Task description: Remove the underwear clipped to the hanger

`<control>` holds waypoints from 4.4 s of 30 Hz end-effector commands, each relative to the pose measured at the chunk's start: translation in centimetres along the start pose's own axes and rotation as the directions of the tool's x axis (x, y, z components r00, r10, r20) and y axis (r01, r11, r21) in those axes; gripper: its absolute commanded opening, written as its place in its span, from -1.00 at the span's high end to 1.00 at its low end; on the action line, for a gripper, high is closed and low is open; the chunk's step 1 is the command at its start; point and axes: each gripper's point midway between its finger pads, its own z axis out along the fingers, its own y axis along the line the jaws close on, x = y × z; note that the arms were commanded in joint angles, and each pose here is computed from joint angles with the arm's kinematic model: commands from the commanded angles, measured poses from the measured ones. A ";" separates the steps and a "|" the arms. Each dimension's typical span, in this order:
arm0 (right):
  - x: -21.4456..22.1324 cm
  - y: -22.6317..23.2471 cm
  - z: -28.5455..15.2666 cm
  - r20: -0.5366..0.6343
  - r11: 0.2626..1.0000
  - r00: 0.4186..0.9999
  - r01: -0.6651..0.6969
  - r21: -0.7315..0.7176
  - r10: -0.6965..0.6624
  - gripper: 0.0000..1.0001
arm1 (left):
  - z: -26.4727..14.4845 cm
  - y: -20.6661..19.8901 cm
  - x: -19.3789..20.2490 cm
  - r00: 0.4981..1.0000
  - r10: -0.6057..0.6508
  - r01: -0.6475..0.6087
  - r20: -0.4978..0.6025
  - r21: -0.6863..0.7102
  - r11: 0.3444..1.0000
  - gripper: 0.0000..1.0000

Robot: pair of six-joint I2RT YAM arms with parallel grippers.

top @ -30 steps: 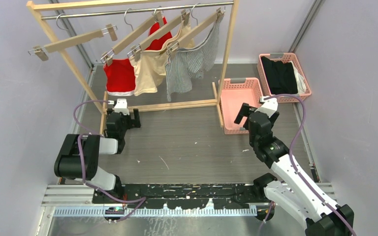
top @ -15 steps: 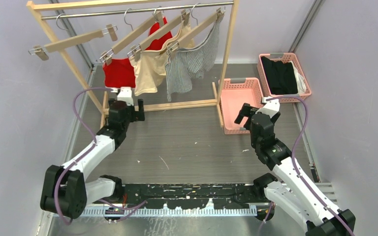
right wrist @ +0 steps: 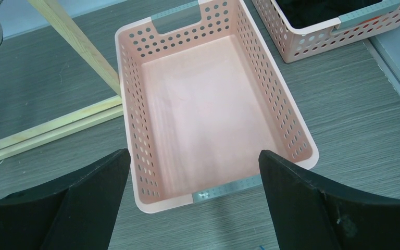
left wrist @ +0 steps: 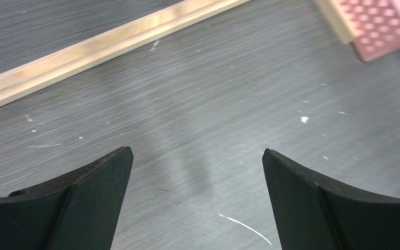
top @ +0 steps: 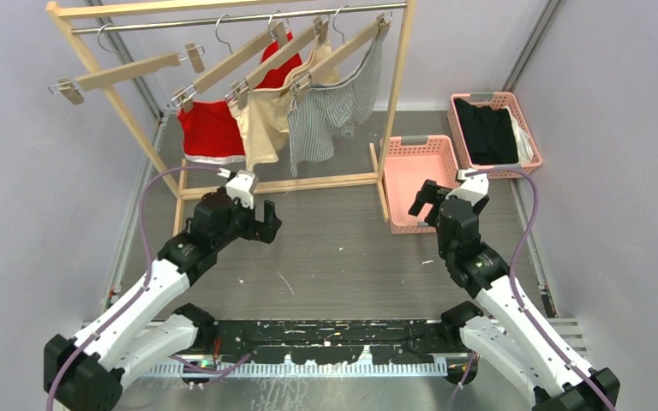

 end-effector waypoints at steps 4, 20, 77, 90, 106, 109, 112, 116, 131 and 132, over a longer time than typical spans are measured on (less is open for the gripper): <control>-1.8 0.9 0.0 0.054 0.998 0.997 -0.050 -0.026 0.051 -1.00 | -5.2 -5.2 -1.3 1.000 -0.023 0.021 0.004 0.191 0.981 -0.96; -2.6 1.7 0.0 0.059 0.997 0.997 -0.056 -0.058 0.059 -1.00 | -12.9 -9.2 -14.8 0.970 0.105 -0.166 0.220 0.279 0.946 -0.96; 3.1 5.2 0.8 -0.117 0.970 0.993 -0.013 -0.242 -0.015 -0.92 | -15.1 5.1 -37.6 0.892 0.152 -0.029 0.425 -0.283 0.959 -0.96; 3.1 5.2 0.8 -0.110 0.969 0.994 -0.009 -0.246 -0.018 -0.91 | -12.9 5.2 -37.7 0.887 0.155 -0.042 0.435 -0.259 0.965 -0.92; 2.9 5.5 0.7 -0.105 0.966 0.994 -0.013 -0.257 -0.015 -0.89 | -12.0 3.9 -37.5 0.886 0.151 -0.072 0.438 -0.191 0.979 -0.11; 2.7 5.5 0.7 -0.102 0.966 0.995 -0.013 -0.259 -0.014 -0.89 | -12.0 3.8 -37.3 0.888 0.148 -0.074 0.435 -0.182 0.980 -0.12; 2.6 5.5 0.6 -0.097 0.965 0.995 -0.015 -0.260 -0.011 -0.88 | -11.7 3.7 -36.9 0.893 0.148 -0.080 0.425 -0.173 0.982 -0.12; 2.6 5.5 0.5 -0.097 0.965 0.995 -0.016 -0.261 -0.010 -0.89 | -11.2 3.8 -36.5 0.898 0.147 -0.082 0.414 -0.172 0.982 0.02; 2.7 5.3 0.6 -0.096 0.968 0.995 -0.014 -0.252 -0.011 -0.89 | -10.4 3.8 -36.4 0.900 0.148 -0.087 0.411 -0.162 0.983 1.00; 2.8 5.3 0.6 -0.097 0.968 0.995 -0.013 -0.251 -0.011 -0.89 | -10.4 3.8 -36.5 0.897 0.150 -0.089 0.416 -0.163 0.983 1.00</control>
